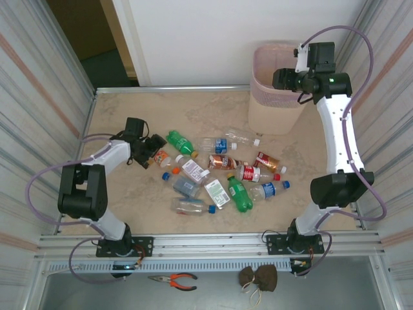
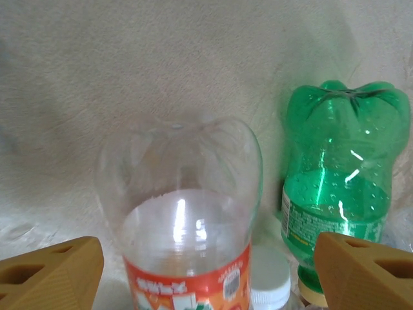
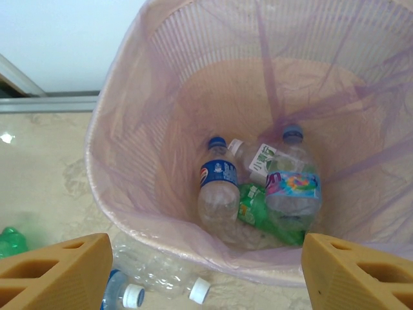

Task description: Put the plastic bottles in the bin

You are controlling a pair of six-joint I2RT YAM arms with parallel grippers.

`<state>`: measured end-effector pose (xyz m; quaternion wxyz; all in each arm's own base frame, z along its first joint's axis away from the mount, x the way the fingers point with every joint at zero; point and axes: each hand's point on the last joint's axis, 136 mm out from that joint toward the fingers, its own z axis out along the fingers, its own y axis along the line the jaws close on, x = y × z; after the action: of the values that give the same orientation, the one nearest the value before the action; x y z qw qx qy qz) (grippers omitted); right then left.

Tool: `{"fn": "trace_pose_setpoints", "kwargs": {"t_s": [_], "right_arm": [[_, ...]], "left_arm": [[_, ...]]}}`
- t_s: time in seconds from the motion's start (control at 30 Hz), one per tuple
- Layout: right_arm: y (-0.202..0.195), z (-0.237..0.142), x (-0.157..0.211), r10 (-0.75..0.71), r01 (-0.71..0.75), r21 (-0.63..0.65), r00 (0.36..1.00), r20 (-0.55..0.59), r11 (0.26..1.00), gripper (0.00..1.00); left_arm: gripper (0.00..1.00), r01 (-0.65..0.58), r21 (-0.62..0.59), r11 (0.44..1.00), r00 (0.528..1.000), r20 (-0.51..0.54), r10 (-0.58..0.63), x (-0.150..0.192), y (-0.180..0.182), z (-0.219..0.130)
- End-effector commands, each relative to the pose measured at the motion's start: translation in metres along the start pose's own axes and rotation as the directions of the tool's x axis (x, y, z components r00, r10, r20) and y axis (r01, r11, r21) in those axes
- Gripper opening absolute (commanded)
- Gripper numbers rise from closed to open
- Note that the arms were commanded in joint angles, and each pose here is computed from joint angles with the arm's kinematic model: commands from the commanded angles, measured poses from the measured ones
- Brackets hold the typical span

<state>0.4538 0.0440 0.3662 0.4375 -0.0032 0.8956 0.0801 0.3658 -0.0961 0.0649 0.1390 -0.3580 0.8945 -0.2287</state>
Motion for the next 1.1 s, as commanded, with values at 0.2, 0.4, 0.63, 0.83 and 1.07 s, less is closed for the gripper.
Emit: {"fn": "trace_pose_setpoints", "kwargs": {"t_s": [0.2, 0.4, 0.63, 0.83, 1.07], "right_arm": [[0.001, -0.027, -0.004, 0.002, -0.003, 0.018, 0.999, 0.051, 1.000, 0.76], [0.001, -0.031, -0.001, -0.002, 0.001, 0.021, 0.999, 0.049, 1.000, 0.76], [0.001, -0.038, -0.004, -0.010, 0.008, 0.026, 0.998, 0.067, 1.000, 0.76], [0.001, -0.044, -0.005, -0.011, 0.009, 0.025, 0.997, 0.077, 1.000, 0.76], [0.016, -0.054, -0.005, 0.003, 0.001, -0.037, 0.995, 0.097, 0.999, 0.76]], "left_arm": [[0.80, 0.086, 0.017, 0.996, 0.995, -0.049, -0.085, -0.002, 0.000, 0.024], [0.70, 0.101, 0.006, 0.995, 0.994, -0.036, -0.101, -0.005, 0.003, 0.025], [0.62, 0.080, 0.017, 0.997, 0.997, -0.002, -0.080, -0.012, -0.003, 0.013], [0.61, 0.041, 0.028, 0.999, 0.998, 0.045, -0.042, -0.020, -0.011, -0.011], [0.59, -0.114, 0.116, 0.987, 0.981, 0.168, 0.093, -0.035, -0.043, -0.064]]}}
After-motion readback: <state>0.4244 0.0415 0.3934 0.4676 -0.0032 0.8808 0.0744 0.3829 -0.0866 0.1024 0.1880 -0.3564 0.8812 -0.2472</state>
